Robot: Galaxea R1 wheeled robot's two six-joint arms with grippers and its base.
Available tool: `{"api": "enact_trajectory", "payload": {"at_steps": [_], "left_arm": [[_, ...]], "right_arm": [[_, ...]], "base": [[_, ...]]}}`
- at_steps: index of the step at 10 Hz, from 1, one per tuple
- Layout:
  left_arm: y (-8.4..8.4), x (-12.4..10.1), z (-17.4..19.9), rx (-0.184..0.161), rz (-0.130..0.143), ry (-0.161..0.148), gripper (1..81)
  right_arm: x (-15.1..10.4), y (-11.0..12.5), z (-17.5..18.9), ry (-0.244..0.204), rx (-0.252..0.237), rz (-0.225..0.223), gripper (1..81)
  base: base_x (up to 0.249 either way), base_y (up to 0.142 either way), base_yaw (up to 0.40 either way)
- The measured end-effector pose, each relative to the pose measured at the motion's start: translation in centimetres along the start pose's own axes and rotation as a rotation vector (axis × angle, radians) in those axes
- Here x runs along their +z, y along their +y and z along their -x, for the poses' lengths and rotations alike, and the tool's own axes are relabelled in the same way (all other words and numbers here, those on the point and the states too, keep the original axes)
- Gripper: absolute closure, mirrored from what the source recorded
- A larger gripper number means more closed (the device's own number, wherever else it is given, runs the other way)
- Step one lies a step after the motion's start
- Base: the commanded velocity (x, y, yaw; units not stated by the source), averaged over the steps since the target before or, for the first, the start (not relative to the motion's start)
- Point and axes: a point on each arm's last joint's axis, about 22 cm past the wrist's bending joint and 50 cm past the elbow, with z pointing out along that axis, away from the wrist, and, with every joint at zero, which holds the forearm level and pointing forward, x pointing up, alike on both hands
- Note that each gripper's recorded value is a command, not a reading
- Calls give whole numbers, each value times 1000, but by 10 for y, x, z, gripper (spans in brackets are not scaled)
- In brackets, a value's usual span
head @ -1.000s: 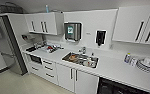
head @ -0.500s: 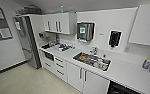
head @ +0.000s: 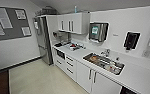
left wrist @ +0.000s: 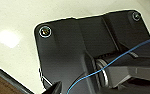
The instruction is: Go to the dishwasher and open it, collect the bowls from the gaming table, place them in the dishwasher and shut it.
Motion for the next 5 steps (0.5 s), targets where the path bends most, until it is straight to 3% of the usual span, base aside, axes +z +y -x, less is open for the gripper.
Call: {"api": "enact_trajectory", "payload": {"at_steps": [2,5], "left_arm": [[0,0,1,0,1,-1,10],[8,-2,-2,-1,39,2,10]], "right_arm": [[-3,5,-2,9,-4,-4,10],[-9,-11,-4,16,0,-85,10]], "base": [[0,0,357],[0,0,358]]}}
